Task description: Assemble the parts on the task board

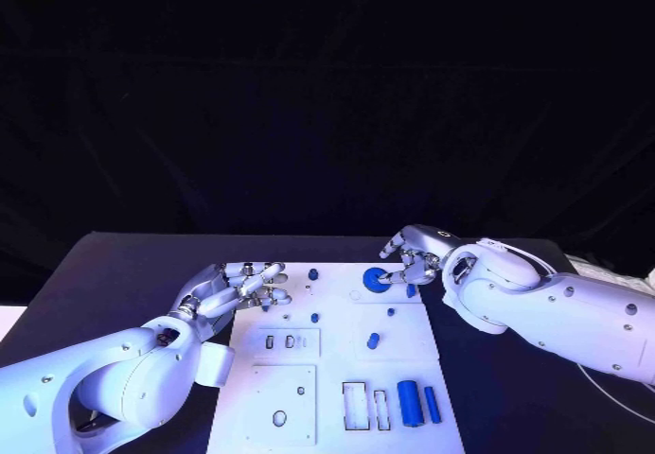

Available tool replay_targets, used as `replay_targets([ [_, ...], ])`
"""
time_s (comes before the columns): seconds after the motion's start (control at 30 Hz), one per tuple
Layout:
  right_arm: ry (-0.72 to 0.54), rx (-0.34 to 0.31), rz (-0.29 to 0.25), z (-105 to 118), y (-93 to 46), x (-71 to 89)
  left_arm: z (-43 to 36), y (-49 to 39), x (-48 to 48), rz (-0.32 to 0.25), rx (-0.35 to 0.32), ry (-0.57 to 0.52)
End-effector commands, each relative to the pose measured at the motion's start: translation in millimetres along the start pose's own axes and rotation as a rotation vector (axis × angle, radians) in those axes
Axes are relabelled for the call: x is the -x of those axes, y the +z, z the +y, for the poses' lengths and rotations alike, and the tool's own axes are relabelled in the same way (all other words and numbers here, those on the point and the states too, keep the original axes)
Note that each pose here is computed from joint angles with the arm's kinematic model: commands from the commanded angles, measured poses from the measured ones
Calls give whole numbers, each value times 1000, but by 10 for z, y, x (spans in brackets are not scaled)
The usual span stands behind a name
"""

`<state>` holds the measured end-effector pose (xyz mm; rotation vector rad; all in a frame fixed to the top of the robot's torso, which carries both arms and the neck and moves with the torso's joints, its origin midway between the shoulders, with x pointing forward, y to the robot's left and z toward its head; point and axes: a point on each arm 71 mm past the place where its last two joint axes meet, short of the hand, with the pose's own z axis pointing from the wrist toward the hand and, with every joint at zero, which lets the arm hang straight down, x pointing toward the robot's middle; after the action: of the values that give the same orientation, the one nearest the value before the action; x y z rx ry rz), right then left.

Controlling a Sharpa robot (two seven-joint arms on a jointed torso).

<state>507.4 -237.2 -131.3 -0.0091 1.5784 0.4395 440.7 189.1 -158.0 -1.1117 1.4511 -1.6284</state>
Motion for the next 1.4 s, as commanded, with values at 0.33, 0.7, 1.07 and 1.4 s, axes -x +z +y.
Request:
replay_targets([
  [0.33, -40, -35, 65, -3, 54, -113, -3, 15, -26, 24, -4, -14],
  [0.7, -60, -20, 60, 60, 121, -204, 3, 23, -22, 25, -2, -14],
  [1.07, -70, -27, 69, 60, 148, -229, 6, 24, -26, 28, 2, -15],
  [1.4, -98, -41, 102, 37, 169, -278, 8, 25, -25, 30, 4, -16],
])
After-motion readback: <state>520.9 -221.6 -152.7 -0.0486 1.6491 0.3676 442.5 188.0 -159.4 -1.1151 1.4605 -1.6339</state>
